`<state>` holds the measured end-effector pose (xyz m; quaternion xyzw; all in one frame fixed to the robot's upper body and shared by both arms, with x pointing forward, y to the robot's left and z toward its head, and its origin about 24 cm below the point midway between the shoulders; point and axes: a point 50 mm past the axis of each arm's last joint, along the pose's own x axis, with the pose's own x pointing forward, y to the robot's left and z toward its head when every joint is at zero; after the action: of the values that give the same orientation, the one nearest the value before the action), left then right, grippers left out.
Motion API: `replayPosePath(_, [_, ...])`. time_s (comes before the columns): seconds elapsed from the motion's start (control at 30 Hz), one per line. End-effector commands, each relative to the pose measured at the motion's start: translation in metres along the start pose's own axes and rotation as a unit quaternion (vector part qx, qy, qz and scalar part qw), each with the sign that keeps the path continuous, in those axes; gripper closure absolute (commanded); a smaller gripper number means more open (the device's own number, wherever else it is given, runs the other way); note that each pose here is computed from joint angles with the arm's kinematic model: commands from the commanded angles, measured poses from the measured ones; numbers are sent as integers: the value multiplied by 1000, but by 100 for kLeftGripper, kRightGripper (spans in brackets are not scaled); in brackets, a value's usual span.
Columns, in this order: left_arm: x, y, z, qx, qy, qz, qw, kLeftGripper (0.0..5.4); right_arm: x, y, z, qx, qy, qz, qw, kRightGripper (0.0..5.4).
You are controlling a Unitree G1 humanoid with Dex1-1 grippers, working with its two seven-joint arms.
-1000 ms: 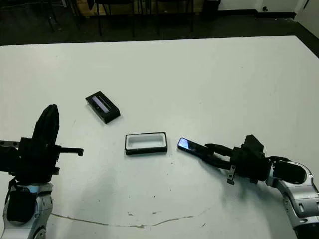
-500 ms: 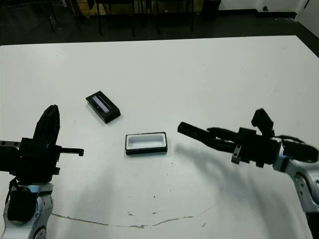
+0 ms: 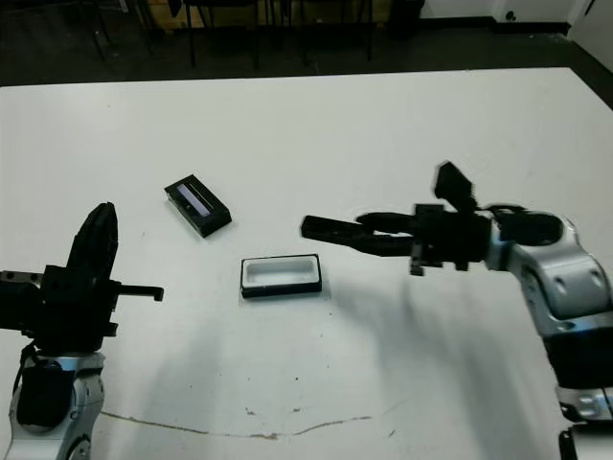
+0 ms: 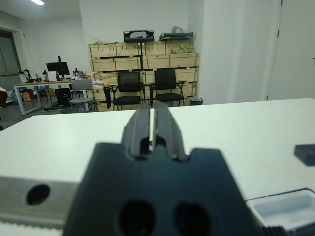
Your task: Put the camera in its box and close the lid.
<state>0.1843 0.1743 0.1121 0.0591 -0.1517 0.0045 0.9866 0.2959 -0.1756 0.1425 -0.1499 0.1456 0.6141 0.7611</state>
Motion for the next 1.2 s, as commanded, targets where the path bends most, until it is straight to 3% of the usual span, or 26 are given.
replayPosePath(0.03, [-7,1,-8,0,26,2,1000,540,8,-3,9,-6,16,17,1000,492])
replayPosePath(0.27, [-7,0,-9,-2,31,5,1000,540,22,-5,22,-39,48,47,997,492])
replayPosePath(0.57, [-6,-2,-10,-4,26,3,1000,540,30,-3,23,-51,68,66,994,492])
replayPosePath(1.2, [-5,-5,-9,-7,28,2,1000,540,39,3,4,-33,102,66,992,492])
